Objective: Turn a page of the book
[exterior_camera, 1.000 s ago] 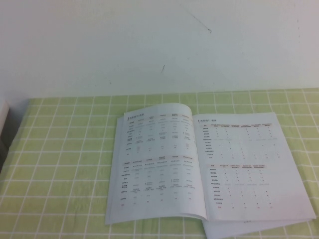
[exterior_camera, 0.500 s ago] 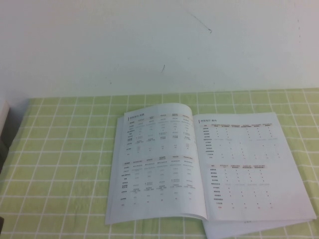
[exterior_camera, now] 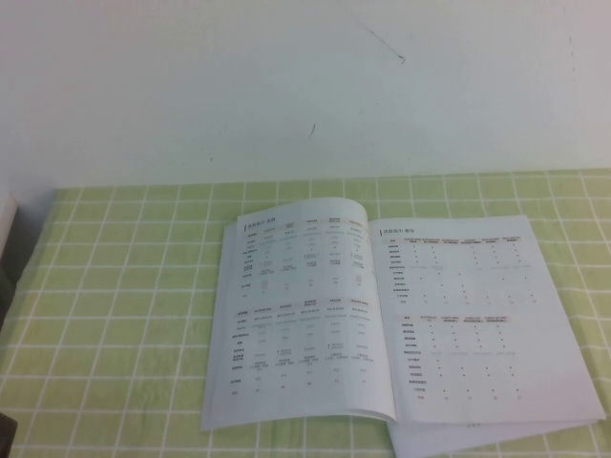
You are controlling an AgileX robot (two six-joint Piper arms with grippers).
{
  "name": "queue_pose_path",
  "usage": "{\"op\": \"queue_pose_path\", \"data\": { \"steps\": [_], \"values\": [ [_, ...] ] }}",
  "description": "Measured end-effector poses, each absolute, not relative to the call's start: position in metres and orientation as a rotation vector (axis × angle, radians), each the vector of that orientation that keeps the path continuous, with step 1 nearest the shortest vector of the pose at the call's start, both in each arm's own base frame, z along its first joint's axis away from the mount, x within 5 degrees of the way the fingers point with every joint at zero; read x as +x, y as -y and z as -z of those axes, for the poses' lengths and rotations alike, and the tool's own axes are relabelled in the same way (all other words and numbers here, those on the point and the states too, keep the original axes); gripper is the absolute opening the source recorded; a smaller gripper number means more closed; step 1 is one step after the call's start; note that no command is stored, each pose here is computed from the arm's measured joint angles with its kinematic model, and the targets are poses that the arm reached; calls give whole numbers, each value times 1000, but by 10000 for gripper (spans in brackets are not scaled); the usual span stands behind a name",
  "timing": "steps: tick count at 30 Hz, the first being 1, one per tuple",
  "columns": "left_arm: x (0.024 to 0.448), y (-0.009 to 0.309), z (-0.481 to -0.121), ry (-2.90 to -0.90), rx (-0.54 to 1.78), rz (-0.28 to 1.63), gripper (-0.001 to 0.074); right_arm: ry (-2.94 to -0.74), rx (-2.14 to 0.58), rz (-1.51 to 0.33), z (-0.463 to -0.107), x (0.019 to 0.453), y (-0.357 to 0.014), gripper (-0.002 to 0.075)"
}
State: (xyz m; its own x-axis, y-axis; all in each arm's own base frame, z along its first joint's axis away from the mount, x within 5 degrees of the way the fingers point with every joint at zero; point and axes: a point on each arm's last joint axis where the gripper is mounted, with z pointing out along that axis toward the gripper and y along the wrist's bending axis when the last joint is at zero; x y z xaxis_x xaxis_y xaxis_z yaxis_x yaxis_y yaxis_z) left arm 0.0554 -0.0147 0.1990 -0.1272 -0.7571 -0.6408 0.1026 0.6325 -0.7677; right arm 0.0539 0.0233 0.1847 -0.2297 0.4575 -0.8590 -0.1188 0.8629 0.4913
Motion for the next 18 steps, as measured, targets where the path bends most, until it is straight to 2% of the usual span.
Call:
{"op": "queue_pose_path", "data": {
  "steps": [12,18],
  "values": [
    [55,16,-198,-1556,-518,785,-4,-1706,180,-511,-187,54,-25,-3],
    [57,19,-207,-1615,-403,701,-4,-1666,107,-488,-191,54,-27,-3]
  ]
}}
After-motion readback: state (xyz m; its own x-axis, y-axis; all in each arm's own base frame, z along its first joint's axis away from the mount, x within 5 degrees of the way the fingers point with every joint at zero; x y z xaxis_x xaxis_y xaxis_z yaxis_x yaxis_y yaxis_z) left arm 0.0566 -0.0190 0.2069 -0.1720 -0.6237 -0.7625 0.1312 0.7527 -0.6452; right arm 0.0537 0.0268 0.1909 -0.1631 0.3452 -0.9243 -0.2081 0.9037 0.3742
